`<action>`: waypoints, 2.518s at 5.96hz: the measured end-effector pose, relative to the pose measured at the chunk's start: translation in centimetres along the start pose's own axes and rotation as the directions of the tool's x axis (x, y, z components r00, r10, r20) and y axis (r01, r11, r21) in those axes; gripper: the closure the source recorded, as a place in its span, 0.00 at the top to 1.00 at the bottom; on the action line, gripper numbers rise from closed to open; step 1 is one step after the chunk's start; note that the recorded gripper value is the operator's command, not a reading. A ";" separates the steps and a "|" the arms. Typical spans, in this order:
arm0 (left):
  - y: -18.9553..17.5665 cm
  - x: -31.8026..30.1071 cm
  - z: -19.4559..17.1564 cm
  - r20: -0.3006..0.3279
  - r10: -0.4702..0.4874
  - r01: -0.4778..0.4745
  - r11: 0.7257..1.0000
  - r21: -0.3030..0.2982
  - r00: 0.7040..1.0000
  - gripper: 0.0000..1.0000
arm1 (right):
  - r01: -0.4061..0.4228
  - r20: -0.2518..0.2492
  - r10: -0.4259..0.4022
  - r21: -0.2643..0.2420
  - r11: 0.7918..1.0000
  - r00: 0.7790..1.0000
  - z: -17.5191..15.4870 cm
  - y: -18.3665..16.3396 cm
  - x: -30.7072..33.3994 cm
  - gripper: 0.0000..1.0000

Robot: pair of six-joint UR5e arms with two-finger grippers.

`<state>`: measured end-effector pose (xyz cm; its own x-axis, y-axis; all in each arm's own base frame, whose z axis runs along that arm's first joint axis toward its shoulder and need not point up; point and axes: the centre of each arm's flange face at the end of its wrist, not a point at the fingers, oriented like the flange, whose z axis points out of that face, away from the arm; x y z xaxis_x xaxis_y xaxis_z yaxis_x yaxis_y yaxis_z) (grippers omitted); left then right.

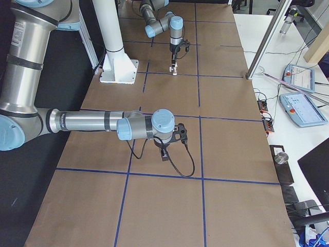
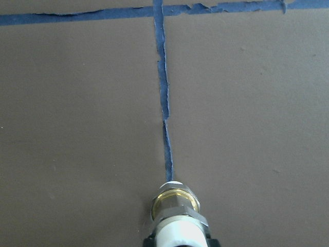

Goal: Assemble PPR valve and pipe with both arms
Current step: 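Carry the white PPR fitting to the table center and set it upright, then release the fitting with the left gripper while the right gripper grasps the chrome valve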

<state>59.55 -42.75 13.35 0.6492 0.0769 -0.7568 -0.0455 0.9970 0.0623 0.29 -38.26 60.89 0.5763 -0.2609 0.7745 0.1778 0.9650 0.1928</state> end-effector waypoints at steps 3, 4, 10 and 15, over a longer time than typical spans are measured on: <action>0.0 0.0 -0.1 -0.009 0.002 -0.002 1.000 0.003 1.000 0.93 | 0.000 0.000 0.000 0.000 1.000 1.000 0.0 0.0 0.0 1.00; 0.1 0.1 -1.0 -0.026 0.006 -0.006 1.000 0.012 1.000 0.95 | -0.008 0.001 0.008 -0.001 1.000 1.000 0.1 -0.1 -0.1 1.00; 2.8 -13.1 -10.7 -0.122 -0.010 0.025 0.992 0.120 0.992 0.95 | -0.217 -0.083 0.221 0.054 0.975 0.972 9.2 -7.0 -10.3 1.00; 3.3 -14.0 -11.2 -0.127 -0.010 0.026 0.992 0.122 0.992 0.95 | -0.176 -0.136 0.171 -0.029 0.984 0.976 15.4 -6.9 -13.0 0.98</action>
<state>41.80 -40.48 16.86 0.5479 0.0670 -0.8339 0.0644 0.9905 0.1219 -20.71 -41.14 58.74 0.7009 -0.0932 0.7072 0.0961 0.9947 0.0358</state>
